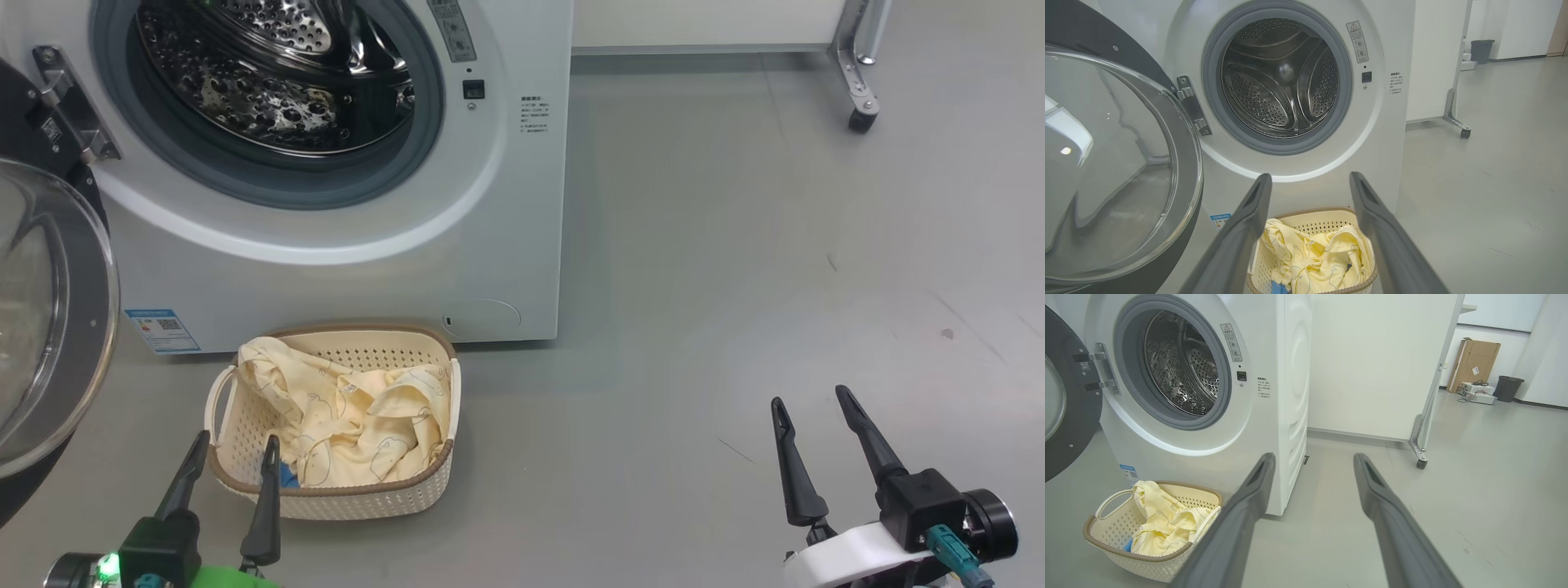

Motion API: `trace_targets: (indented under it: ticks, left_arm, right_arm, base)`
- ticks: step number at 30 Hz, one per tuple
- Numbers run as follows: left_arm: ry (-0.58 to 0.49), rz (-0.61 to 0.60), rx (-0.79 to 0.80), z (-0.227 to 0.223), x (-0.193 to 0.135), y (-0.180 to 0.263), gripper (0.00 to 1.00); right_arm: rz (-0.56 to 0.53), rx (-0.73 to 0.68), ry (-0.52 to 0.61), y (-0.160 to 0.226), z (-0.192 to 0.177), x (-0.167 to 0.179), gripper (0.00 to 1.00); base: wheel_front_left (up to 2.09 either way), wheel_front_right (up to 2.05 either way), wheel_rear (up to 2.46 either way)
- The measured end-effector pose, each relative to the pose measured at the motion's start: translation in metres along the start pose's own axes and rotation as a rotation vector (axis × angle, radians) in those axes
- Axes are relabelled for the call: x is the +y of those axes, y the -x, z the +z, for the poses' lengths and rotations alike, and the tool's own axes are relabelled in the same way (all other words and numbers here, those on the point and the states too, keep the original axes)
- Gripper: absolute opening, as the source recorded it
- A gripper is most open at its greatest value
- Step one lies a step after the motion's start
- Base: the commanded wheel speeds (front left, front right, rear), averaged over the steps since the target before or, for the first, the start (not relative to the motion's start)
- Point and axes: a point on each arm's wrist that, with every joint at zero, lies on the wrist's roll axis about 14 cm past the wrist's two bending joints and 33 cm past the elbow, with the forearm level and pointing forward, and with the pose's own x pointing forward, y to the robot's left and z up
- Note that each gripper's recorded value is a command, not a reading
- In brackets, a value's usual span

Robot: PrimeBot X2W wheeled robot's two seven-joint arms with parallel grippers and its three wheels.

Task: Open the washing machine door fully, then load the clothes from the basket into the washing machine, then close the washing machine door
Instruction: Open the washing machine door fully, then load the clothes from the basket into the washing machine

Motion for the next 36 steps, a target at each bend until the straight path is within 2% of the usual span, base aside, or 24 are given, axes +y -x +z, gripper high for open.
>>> trace_targets:
  ticks: [8, 36]
  left_arm:
    - [-0.008, -0.053, -0.003, 0.001, -0.018, -0.009, 1.0]
    - [-0.024, -0.025, 0.01, -0.004, -0.015, -0.011, 1.0]
  right_arm:
    - [-0.07, -0.028, 0.004, 0.01, 0.009, -0.017, 1.0]
    - [-0.079, -0.027, 0.0, 0.008, 0.009, -0.019, 1.0]
  base:
    - [0.0, 0.0, 0.0]
    - [0.01, -0.04, 0.03]
